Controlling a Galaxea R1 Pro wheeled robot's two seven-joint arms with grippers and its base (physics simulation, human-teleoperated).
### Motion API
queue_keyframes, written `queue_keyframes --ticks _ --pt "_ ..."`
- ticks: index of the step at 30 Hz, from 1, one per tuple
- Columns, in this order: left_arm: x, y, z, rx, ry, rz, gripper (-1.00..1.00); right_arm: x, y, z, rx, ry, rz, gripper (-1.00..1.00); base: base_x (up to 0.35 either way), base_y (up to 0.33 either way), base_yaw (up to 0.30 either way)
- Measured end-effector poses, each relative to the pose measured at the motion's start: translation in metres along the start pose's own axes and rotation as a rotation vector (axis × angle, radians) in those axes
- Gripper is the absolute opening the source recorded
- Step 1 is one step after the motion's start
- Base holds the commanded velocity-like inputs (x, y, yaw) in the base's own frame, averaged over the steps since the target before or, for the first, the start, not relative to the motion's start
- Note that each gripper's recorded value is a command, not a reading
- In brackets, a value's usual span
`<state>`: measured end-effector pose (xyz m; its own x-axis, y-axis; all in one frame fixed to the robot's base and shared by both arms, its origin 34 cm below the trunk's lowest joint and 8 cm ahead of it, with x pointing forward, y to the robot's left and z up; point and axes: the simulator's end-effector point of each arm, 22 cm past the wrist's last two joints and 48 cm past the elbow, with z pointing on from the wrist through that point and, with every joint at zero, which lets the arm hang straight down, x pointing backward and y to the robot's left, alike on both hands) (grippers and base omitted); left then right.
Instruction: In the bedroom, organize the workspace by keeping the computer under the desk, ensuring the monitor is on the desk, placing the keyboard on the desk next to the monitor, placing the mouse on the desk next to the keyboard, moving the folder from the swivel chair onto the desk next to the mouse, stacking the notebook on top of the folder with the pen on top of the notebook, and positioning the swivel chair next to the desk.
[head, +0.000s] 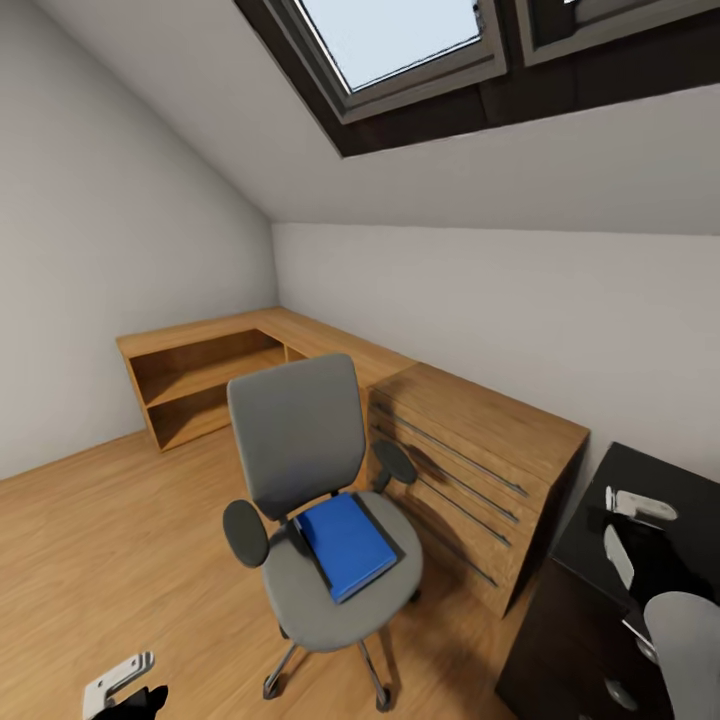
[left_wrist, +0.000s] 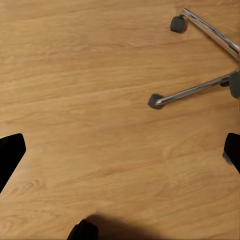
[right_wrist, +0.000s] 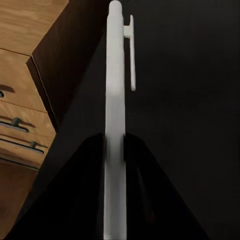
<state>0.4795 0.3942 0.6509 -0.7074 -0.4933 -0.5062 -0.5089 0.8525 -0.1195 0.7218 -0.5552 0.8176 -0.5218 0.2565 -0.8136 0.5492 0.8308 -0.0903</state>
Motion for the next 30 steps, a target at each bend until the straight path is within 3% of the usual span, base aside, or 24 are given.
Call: queue_keyframes --ticks 8,18,30 --pt "0.005 0.002 0.002 -0.007 0.012 0.000 1.00 0.013 -0.009 0.008 0.048 -0.040 -0.023 -1.00 0.187 0.000 0.000" --pt "0.004 0.002 0.001 -0.006 0.009 -0.002 1.00 0.020 -0.015 0.010 0.063 -0.032 -0.032 -1.00 0.018 0.000 0.000" --pt "0.013 0.005 0.018 -0.004 0.008 -0.004 1.00 0.035 -0.023 0.022 0.077 -0.030 -0.033 -1.00 0.001 0.000 0.000"
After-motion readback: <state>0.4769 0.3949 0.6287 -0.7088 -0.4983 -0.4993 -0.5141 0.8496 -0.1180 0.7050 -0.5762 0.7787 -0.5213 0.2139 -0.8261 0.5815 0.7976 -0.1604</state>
